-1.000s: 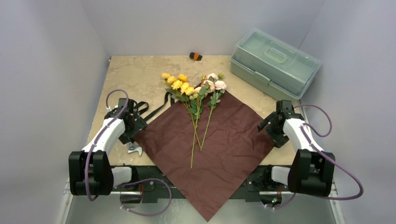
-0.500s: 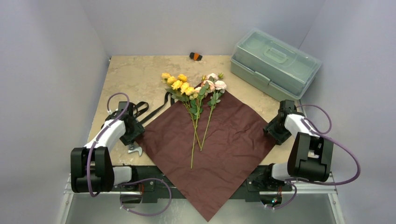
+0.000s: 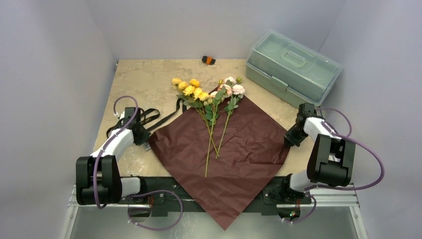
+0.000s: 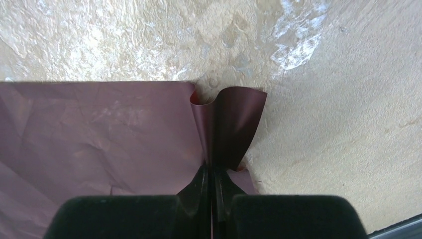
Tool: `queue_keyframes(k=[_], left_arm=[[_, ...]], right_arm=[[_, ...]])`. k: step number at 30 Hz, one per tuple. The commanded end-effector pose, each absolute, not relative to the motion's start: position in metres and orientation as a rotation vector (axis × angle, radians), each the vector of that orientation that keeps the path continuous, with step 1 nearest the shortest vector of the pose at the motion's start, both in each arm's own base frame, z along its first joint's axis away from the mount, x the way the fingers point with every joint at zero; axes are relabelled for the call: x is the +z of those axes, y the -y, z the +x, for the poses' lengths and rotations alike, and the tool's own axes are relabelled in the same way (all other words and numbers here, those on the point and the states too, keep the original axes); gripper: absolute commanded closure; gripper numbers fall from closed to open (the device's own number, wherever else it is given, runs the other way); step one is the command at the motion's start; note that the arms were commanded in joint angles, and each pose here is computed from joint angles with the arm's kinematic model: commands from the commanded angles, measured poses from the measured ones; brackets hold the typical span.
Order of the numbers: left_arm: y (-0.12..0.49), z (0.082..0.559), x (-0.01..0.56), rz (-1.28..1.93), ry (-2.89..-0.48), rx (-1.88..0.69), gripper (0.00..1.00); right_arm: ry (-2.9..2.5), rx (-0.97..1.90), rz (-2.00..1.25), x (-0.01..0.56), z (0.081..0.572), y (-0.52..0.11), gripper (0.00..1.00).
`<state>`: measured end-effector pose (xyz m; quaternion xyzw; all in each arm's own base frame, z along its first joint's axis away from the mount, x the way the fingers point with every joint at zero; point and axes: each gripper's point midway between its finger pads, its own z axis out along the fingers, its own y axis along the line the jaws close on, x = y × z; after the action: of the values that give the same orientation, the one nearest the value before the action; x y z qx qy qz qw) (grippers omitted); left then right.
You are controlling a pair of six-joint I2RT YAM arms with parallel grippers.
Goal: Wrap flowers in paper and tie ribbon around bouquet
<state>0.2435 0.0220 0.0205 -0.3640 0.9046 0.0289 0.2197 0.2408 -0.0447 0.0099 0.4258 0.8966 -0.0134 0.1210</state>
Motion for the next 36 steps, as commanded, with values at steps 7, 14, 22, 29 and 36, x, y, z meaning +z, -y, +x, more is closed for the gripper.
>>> queue_keyframes(k=[7,14,22,29,36], left_arm=[[0.017,0.29,0.005,-0.895,-2.451,-0.262,1.0],[0.017,0.318,0.005,-0.904,-2.443,-0.276,1.0],[0.017,0.353,0.007,-0.892,-2.436,-0.292,1.0],[0.01,0.349,0.031,-0.742,-2.486,-0.218,0.6],[0.022,0.344,0.072,-0.483,-2.411,-0.299,0.38]], right_arm=[[-2.628,0.068,1.292,-0.014,0.254,0.032,1.0],[-2.588,0.117,1.319,-0.012,0.283,0.028,1.0],[-2.579,0.122,1.342,-0.008,0.308,0.028,1.0],[-2.592,0.101,1.347,-0.003,0.289,0.025,1.0],[-2.601,0.115,1.34,-0.003,0.279,0.021,1.0]])
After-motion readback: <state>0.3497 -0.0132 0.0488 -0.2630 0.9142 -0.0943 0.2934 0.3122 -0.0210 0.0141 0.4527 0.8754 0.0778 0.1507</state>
